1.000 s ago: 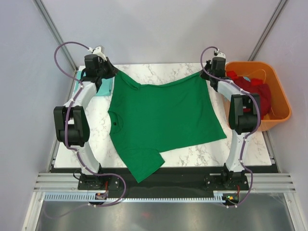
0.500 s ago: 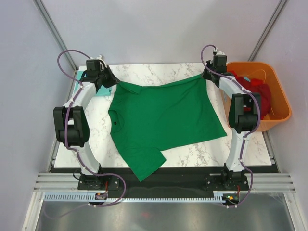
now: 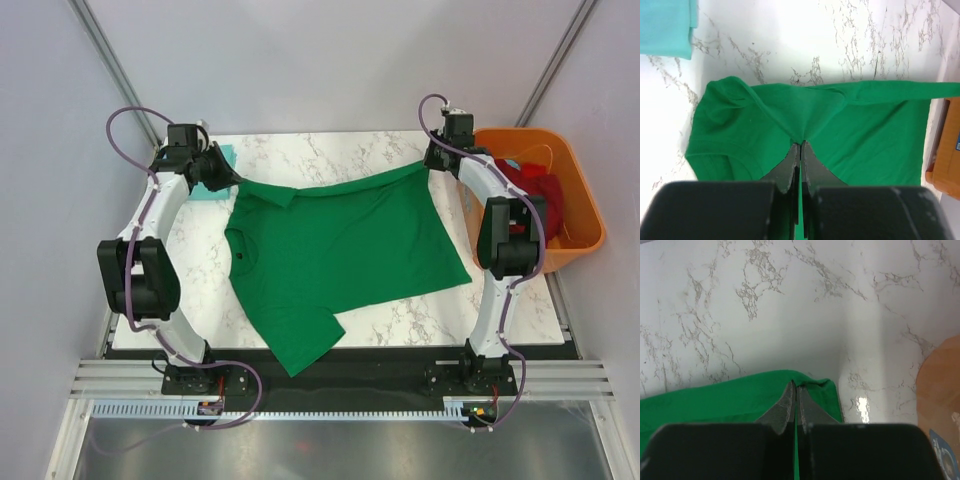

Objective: Fold and stack the t-shirts
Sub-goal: Fold the tshirt

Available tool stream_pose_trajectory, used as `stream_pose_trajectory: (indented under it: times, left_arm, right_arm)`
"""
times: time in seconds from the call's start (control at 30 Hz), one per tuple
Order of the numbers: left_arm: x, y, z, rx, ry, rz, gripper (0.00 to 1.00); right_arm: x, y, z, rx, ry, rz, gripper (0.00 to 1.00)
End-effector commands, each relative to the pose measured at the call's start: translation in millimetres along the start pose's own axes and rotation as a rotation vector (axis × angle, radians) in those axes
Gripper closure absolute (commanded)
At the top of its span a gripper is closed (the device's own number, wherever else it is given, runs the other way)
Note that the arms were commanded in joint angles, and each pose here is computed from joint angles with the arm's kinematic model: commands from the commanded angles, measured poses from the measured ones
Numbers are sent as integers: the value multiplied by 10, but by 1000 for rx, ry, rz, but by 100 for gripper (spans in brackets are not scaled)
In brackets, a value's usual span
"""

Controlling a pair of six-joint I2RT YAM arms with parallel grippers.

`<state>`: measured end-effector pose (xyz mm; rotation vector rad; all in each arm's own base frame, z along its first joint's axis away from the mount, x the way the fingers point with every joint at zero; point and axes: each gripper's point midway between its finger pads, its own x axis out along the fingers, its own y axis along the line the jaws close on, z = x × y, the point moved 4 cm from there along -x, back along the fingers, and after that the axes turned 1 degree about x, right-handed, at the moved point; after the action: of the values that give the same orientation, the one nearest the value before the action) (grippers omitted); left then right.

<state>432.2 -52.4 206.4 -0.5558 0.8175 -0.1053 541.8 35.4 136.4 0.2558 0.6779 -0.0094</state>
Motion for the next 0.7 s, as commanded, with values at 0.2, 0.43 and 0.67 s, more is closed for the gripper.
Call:
stream_pose_trajectory:
  times: [0.2,0.43,0.67]
  left_arm:
    - [-396,15,-20,-1,5,37,98]
    - [-543,75,-269,9,55,46,98]
    - [-767,62,-387,30,67,55,98]
  right_arm:
    - [-412,13,340,-45,-86,-13,100]
    - [-481,-40,202,-66,-33,-34,100]
    - [-488,-66,48,-91,38,-31,99]
